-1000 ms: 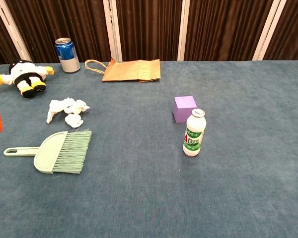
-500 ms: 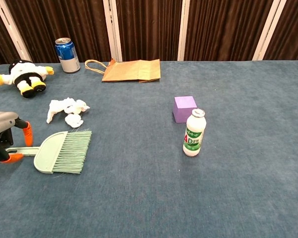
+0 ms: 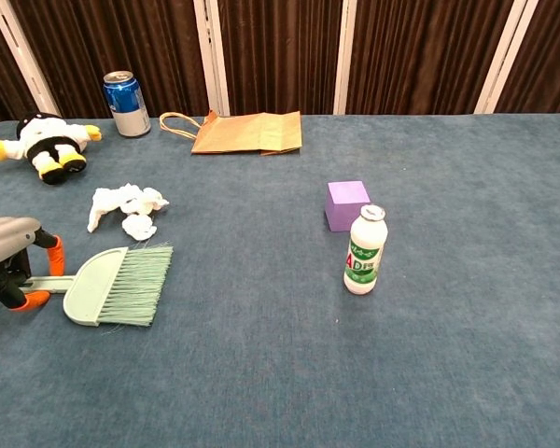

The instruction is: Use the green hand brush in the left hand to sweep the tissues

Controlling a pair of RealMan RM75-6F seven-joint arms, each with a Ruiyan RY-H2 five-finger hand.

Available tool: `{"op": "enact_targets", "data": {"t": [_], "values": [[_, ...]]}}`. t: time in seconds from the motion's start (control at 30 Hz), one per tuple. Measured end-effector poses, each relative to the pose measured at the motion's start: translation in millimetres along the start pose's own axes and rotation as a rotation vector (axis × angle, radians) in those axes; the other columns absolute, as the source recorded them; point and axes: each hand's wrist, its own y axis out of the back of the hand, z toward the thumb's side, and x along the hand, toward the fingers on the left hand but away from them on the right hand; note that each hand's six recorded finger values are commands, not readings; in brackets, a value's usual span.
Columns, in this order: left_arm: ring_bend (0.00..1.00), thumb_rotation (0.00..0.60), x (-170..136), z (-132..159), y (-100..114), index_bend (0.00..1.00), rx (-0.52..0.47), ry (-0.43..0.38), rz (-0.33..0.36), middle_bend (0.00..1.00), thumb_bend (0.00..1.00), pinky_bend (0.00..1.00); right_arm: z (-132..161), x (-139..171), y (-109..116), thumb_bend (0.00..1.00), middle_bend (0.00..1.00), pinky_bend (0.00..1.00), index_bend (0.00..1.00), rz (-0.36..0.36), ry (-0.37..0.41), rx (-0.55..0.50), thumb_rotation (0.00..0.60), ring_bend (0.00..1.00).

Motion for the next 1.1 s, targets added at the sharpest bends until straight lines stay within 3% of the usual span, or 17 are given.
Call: {"op": "enact_targets", "data": {"t": [0.2, 0.53, 0.63, 0.87, 1.1], "values": [[1.00, 0.600, -4.8, 4.5, 19.2, 0.73, -0.037, -0.024, 0.056, 1.00, 0.72, 1.00, 0.6, 0.1, 0.1, 0.32, 0.00, 0.01, 0.00, -0.001, 0.002, 0.002, 0.600, 0.00], [1.00, 0.600, -7.6, 27.3, 105.6, 0.72, -0.108, -0.074, 0.209, 1.00, 0.72, 1.00, 0.0, -0.6, -0.1, 0.32, 0.00, 0.01, 0.00, 0.002, -0.002, -0.006, 0.600, 0.00], [1.00, 0.600, -0.7, 35.6, 120.1, 0.72, -0.105, -0.072, 0.221, 1.00, 0.72, 1.00, -0.5, -0.9, -0.1, 0.32, 0.00, 0.01, 0.00, 0.004, -0.004, -0.012, 0.600, 0.00], [1.00, 0.600, 30.4, 60.1, 133.8, 0.72, -0.072, -0.045, 0.199, 1.00, 0.72, 1.00, -4.3, -2.7, -1.6, 0.32, 0.00, 0.01, 0.00, 0.015, -0.022, -0.029, 0.600, 0.00], [1.00, 0.600, 64.0, 76.1, 124.4, 0.72, -0.017, -0.006, 0.165, 1.00, 0.73, 1.00, -7.7, -3.9, -1.2, 0.32, 0.00, 0.01, 0.00, 0.021, -0.038, -0.045, 0.600, 0.00]]}}
